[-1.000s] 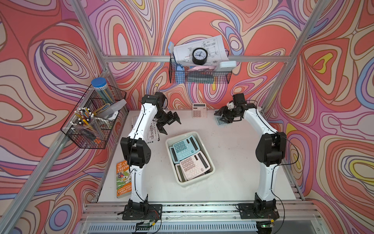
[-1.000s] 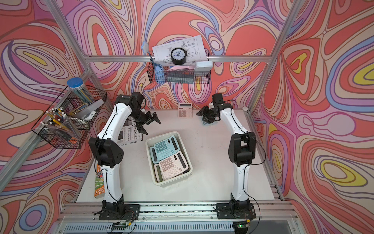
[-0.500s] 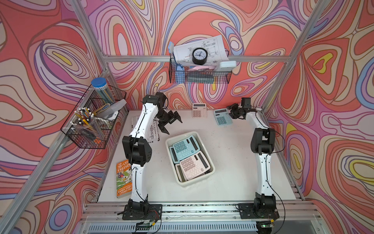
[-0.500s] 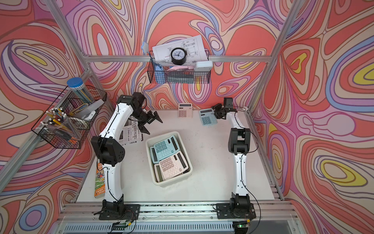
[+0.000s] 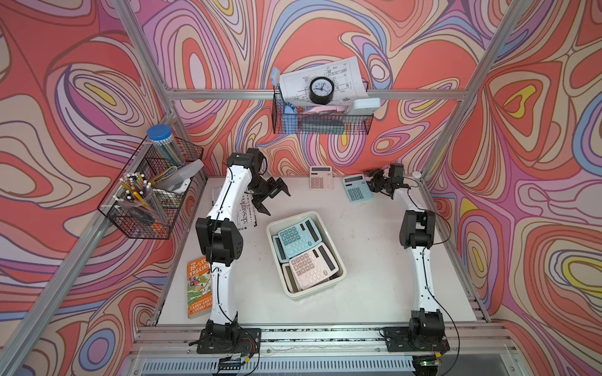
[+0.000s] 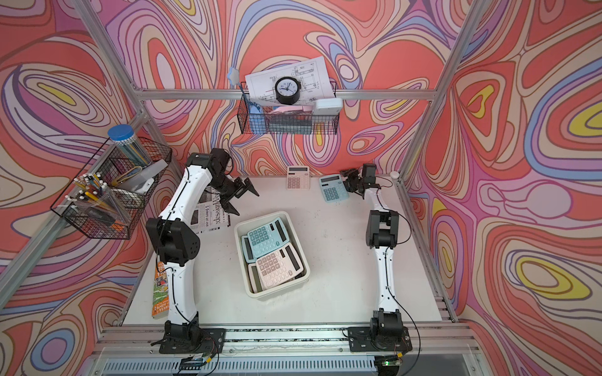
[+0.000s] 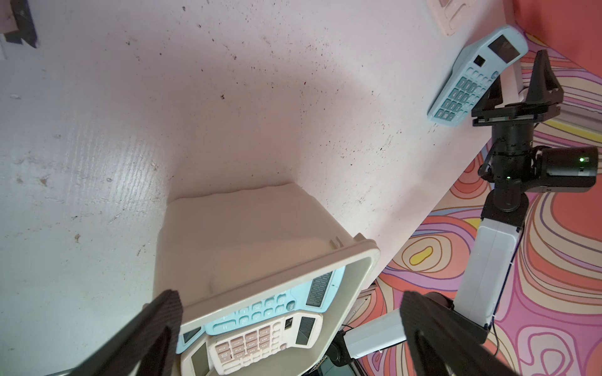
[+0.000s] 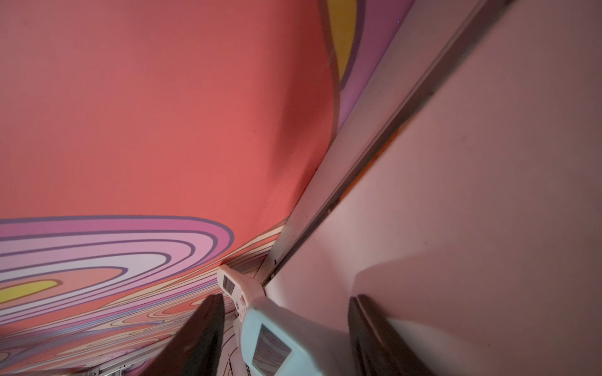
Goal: Put the calculator in the storage box
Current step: Adjust the calculator at the center of the board.
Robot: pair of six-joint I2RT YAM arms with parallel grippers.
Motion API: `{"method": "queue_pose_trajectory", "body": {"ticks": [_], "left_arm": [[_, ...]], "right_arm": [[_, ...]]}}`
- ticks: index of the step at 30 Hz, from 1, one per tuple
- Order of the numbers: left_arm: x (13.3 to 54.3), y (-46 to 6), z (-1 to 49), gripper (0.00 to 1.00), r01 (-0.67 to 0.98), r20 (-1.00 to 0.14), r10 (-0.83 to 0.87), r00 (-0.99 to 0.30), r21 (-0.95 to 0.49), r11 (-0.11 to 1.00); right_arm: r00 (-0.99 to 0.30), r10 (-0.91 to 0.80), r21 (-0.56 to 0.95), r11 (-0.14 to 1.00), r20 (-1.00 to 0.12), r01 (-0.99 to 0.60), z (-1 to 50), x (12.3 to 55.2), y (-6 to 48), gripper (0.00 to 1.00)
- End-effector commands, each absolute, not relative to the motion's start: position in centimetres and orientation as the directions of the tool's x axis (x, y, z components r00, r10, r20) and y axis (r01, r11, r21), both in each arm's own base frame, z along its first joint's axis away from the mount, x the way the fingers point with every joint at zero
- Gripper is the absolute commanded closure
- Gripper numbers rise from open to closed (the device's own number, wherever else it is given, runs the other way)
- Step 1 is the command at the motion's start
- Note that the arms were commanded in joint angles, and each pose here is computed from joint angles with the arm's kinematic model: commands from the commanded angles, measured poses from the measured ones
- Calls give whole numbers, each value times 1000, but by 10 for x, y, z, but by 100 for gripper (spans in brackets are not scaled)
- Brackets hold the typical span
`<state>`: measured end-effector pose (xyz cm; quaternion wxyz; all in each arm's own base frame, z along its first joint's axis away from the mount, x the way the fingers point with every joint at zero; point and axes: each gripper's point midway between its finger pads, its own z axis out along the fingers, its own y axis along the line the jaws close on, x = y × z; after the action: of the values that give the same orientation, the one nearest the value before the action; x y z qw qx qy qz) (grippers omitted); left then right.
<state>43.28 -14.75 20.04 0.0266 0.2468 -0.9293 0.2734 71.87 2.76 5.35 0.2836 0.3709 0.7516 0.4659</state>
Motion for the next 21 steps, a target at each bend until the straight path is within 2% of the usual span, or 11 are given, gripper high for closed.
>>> {"method": "queue_pose_trajectory", "body": {"ticks": [1,11,15,21], "left_arm": [[439,-147,195,1,-480,193,-448,-873,-499,721],[449,-150,175,1,-462,202,-421,-884,-500,732],[456,-152,165,1,-452,197,-412,-890,-510,732],[474,-158,149,2,-444,190,-411,-892,-541,714]], "right_arm": [[-621,783,907,287,-37,308,19,711,40,35],[-790,602,872,443,-117,209,9,679,85,23],[-841,522,854,496,-146,159,6,667,114,23],[-897,401,815,573,-187,87,4,643,151,29]]}}
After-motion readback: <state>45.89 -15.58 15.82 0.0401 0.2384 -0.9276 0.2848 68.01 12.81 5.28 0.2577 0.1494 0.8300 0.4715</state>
